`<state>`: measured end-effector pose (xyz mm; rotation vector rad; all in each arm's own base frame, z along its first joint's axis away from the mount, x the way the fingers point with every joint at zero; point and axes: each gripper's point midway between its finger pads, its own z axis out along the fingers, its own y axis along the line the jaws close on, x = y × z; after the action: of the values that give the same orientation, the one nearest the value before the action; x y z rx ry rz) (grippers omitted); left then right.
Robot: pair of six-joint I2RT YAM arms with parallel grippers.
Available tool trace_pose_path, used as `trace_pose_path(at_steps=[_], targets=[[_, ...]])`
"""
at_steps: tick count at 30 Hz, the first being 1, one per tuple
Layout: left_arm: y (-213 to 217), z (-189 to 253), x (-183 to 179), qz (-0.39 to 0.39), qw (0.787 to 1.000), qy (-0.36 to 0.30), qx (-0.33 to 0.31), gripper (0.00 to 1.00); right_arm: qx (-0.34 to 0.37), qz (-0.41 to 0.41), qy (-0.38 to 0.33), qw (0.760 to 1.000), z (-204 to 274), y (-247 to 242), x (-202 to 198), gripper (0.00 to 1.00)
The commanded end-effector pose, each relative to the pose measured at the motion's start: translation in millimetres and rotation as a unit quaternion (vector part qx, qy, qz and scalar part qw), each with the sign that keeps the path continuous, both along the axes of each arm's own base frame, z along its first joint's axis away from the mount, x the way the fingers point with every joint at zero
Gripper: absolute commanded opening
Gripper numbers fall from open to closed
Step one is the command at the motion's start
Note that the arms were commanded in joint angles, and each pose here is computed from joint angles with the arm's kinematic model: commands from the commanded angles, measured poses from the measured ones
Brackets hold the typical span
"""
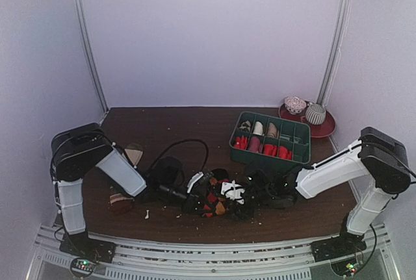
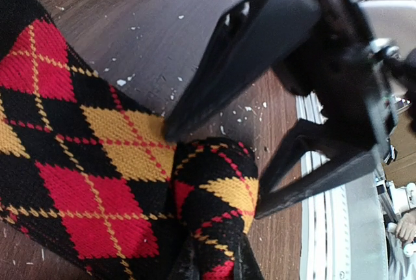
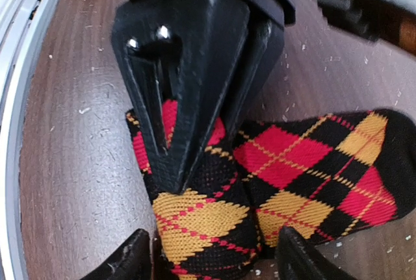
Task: Roll the socks
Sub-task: Roll a pair of socks at the center of the board.
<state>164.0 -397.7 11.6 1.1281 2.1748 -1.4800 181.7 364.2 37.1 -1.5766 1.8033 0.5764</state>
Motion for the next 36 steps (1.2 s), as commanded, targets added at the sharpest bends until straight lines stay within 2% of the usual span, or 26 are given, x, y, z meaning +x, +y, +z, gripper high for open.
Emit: trace_pose_path(at_steps=[1, 7, 15, 22, 28, 36], targets=[[84, -118, -48, 0.026, 0.962, 0.11, 0.248, 0.0, 0.009, 0.0, -0.002, 1.0, 0, 11, 4, 0.62], [85, -119, -47, 0.025, 0.962, 0.111, 0.248, 0.0, 0.016, -0.002, 0.019, 1.0, 0, 17, 3, 0.46], [84, -121, -44, 0.025, 0.962, 0.11, 0.247, 0.0, 0.038, 0.005, 0.036, 0.999, 9, 22, -4, 0.47], [84, -121, -45, 0.023, 0.963, 0.109, 0.247, 0.0, 0.035, -0.008, 0.026, 0.999, 15, 23, 0, 0.57], [85, -122, -44, 0.023, 0.962, 0.108, 0.248, 0.0, 0.052, 0.0, 0.013, 0.999, 32, 27, 1, 0.6], [84, -120, -43, 0.024, 0.964, 0.105, 0.244, 0.0, 0.003, 0.004, 0.071, 0.997, -15, 22, -10, 0.49]])
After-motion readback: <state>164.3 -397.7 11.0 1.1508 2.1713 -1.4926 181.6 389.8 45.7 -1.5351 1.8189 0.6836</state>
